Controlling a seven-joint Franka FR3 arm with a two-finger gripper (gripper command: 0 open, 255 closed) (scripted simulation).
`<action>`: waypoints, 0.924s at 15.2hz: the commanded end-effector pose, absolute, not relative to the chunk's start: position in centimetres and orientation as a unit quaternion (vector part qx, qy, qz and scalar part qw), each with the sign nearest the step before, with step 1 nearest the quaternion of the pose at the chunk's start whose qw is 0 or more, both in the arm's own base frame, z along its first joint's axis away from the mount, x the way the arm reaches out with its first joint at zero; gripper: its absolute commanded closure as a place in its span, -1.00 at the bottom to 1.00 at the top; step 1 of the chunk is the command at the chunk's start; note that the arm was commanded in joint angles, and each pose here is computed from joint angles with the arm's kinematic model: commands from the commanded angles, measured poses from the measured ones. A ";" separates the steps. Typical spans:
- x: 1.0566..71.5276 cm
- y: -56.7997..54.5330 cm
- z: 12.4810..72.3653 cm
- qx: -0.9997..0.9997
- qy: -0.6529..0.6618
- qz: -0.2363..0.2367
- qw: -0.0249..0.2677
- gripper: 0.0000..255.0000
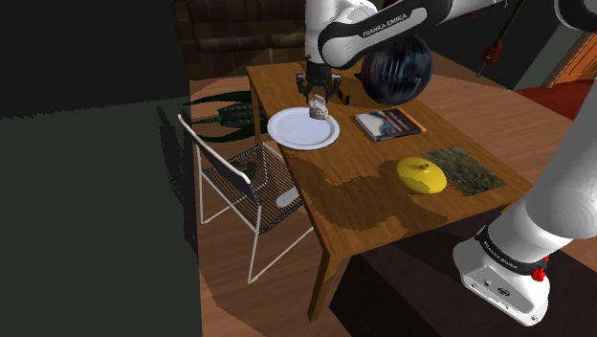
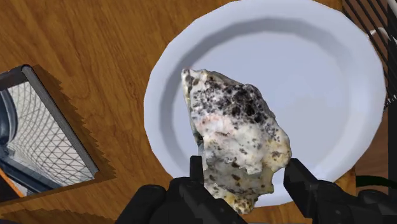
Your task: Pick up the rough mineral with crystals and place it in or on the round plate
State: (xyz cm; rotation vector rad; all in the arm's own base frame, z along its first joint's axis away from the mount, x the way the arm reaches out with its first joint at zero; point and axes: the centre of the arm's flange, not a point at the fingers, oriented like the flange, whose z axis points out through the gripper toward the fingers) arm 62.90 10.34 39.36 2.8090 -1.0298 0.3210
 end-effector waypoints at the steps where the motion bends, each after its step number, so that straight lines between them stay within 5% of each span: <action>1: 65.5 11.0 39.6 0.931 -0.342 0.106 0.067 1.00; 14: 69.2 12.1 34.6 0.931 -0.342 0.106 0.067 1.00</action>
